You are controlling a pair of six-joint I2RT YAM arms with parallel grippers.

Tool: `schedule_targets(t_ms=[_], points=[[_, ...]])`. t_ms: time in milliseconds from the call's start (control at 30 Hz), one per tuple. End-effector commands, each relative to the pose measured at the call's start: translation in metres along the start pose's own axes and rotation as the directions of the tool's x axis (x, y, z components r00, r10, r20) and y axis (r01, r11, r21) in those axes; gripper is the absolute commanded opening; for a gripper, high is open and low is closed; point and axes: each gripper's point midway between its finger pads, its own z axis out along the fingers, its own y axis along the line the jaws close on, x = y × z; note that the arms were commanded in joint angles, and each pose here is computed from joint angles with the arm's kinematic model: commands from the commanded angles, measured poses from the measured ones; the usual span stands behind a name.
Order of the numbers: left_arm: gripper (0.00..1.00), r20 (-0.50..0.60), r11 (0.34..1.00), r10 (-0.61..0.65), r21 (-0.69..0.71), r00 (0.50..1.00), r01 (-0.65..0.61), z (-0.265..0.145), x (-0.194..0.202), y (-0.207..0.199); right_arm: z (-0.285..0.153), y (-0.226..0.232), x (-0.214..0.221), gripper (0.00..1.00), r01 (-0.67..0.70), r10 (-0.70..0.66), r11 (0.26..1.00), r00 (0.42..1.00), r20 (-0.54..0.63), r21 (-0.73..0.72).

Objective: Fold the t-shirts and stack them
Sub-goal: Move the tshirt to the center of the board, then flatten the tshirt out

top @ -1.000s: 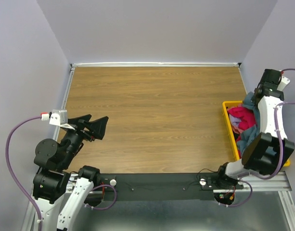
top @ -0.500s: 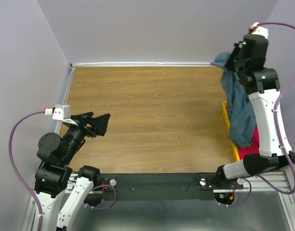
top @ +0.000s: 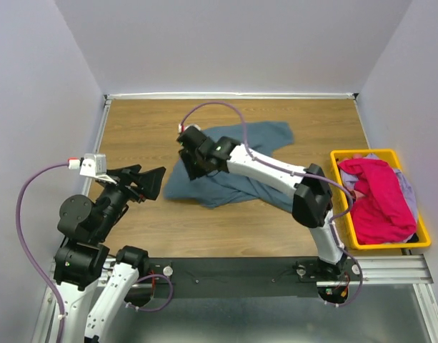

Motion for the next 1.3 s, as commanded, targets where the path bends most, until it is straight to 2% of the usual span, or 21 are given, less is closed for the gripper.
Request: schedule_targets(t_ms=[0,33,100,133,200,267,367,400,467,500,567,633,667,733,767,867,900,967,1067,1133,1267], points=[[0.98,-0.026,0.998,-0.060,-0.035,0.998,0.059,0.016,0.015,0.011,-0.020,0.005,-0.009,0.57,0.017,-0.016,0.999,0.999,0.028,-0.042],[0.98,-0.033,0.996,-0.070,-0.050,0.997,0.068,0.019,0.019,0.015,-0.021,-0.009,-0.009,0.61,0.037,-0.037,0.999,0.999,0.038,0.013],[0.98,-0.070,0.992,-0.095,-0.092,0.993,0.088,0.032,0.033,0.027,-0.034,-0.040,-0.014,0.63,0.039,-0.041,0.998,0.998,0.052,0.053],[0.98,-0.074,0.990,-0.109,-0.093,0.991,0.102,0.038,0.035,0.028,-0.028,-0.056,0.005,0.63,0.031,-0.031,0.997,1.000,0.000,0.064],[0.99,-0.129,0.986,-0.125,-0.126,0.984,0.109,0.054,0.053,0.039,-0.036,-0.104,0.005,0.62,-0.051,0.051,0.994,0.999,0.007,0.101],[0.98,-0.180,0.981,-0.135,-0.165,0.974,0.106,0.074,0.071,0.053,-0.030,-0.155,0.029,0.60,-0.134,0.140,0.978,0.990,-0.025,0.161],[0.98,-0.202,0.974,-0.133,-0.209,0.970,0.090,0.097,0.082,0.068,-0.031,-0.198,0.053,0.59,-0.232,0.242,0.955,0.970,-0.028,0.187],[0.98,-0.241,0.966,-0.136,-0.247,0.961,0.075,0.108,0.096,0.080,-0.029,-0.203,0.060,0.59,-0.257,0.268,0.949,0.963,-0.035,0.183],[0.98,-0.229,0.955,-0.121,-0.293,0.966,0.050,0.124,0.097,0.094,-0.027,-0.217,0.072,0.58,-0.299,0.311,0.938,0.949,-0.045,0.172],[0.99,-0.263,0.941,-0.109,-0.338,0.959,0.014,0.134,0.109,0.109,-0.025,-0.221,0.088,0.57,-0.309,0.327,0.933,0.942,-0.075,0.186],[0.99,-0.269,0.933,-0.084,-0.361,0.960,-0.019,0.149,0.108,0.122,-0.026,-0.228,0.098,0.57,-0.327,0.347,0.926,0.934,-0.087,0.191],[0.99,-0.320,0.924,-0.050,-0.375,0.946,-0.078,0.171,0.114,0.140,-0.026,-0.237,0.114,0.56,-0.345,0.372,0.915,0.922,-0.105,0.210],[0.99,-0.297,0.919,-0.037,-0.386,0.954,-0.085,0.184,0.100,0.148,-0.027,-0.240,0.116,0.56,-0.344,0.372,0.913,0.923,-0.102,0.218],[0.98,-0.355,0.901,-0.040,-0.417,0.934,-0.120,0.203,0.118,0.176,-0.029,-0.242,0.121,0.56,-0.341,0.371,0.913,0.922,-0.109,0.225],[0.95,-0.375,0.890,-0.048,-0.438,0.926,-0.131,0.218,0.122,0.194,-0.032,-0.241,0.120,0.56,-0.347,0.376,0.911,0.921,-0.101,0.224],[0.85,-0.423,0.881,-0.047,-0.444,0.905,-0.162,0.241,0.136,0.216,-0.035,-0.240,0.117,0.56,-0.354,0.380,0.910,0.920,-0.093,0.215],[0.78,-0.456,0.887,-0.065,-0.433,0.888,-0.157,0.254,0.150,0.224,-0.036,-0.240,0.116,0.56,-0.357,0.382,0.909,0.920,-0.087,0.214],[0.70,-0.512,0.897,-0.098,-0.417,0.853,-0.148,0.264,0.175,0.232,-0.039,-0.239,0.119,0.56,-0.354,0.380,0.910,0.920,-0.095,0.214],[0.64,-0.555,0.890,-0.144,-0.435,0.819,-0.138,0.261,0.202,0.243,-0.042,-0.239,0.130,0.58,-0.346,0.379,0.910,0.917,-0.124,0.227],[0.63,-0.571,0.885,-0.164,-0.445,0.804,-0.136,0.255,0.214,0.246,-0.045,-0.240,0.135,0.58,-0.341,0.378,0.910,0.916,-0.136,0.236],[0.58,-0.600,0.867,-0.224,-0.483,0.768,-0.125,0.229,0.240,0.254,-0.047,-0.238,0.146,0.58,-0.338,0.379,0.911,0.912,-0.159,0.236]])
